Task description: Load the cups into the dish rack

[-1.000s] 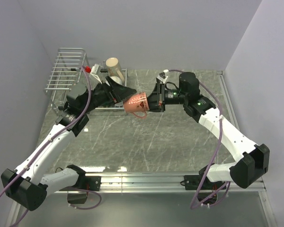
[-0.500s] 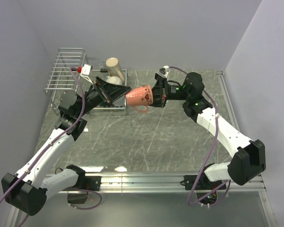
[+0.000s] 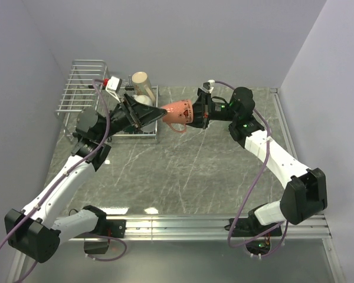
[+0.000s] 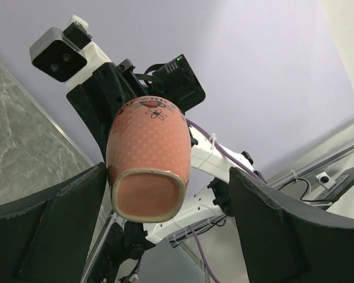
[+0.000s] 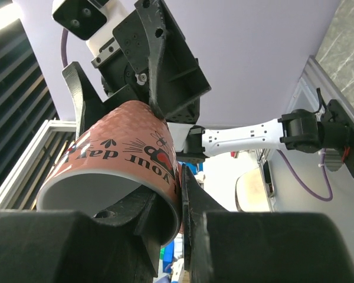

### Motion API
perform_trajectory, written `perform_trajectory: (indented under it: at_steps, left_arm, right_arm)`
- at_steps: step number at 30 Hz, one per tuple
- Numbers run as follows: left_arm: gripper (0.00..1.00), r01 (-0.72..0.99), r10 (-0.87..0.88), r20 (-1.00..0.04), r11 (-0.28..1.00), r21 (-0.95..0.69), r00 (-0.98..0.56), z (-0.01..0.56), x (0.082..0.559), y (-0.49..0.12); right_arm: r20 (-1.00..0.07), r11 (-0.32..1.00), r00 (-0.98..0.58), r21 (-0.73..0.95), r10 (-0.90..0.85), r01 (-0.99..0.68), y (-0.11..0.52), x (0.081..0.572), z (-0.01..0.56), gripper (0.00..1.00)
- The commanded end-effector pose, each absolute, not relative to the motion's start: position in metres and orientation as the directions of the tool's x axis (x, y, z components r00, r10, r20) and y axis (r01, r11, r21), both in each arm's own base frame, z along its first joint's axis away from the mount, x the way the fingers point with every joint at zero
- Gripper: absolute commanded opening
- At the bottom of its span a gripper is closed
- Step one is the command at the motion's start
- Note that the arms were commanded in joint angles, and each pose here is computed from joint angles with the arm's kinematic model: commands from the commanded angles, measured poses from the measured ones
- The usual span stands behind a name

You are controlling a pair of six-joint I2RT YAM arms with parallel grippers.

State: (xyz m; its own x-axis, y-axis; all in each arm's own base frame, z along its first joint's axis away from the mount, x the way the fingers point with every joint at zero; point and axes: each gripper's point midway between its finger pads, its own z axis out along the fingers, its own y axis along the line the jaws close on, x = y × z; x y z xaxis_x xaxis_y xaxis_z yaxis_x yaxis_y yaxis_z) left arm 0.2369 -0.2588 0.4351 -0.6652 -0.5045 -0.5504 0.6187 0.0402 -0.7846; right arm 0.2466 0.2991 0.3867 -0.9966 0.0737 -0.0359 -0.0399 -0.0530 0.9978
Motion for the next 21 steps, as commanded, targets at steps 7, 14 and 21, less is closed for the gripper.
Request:
perform_trajectory:
  at_steps: [7,14,21]
  left_arm:
    - [0.84,0.678,-0.425,-0.626,0.039,-0.734,-0.654,0.453,0.229,-0.284]
    - [0.39,0.69,-0.406,-0.635,0.018,-0.724,-0.657,0.454,0.224,-0.287]
    - [0.0,0.669,-0.395,-0.648,0.104,-0.736,-0.651,0.449,0.234,-0.286]
  right_arm:
    - [-0.11,-0.108,-0.991,0.987,0.078,-0.118,0.3,0.244,0.412,0.0]
    - [-0.096,-0.107,-0.992,0.989,0.083,-0.105,0.3,0.247,0.406,0.0]
    - [-0.084,-0.047,-0.992,0.995,0.096,-0.089,0.3,0.252,0.391,0.6]
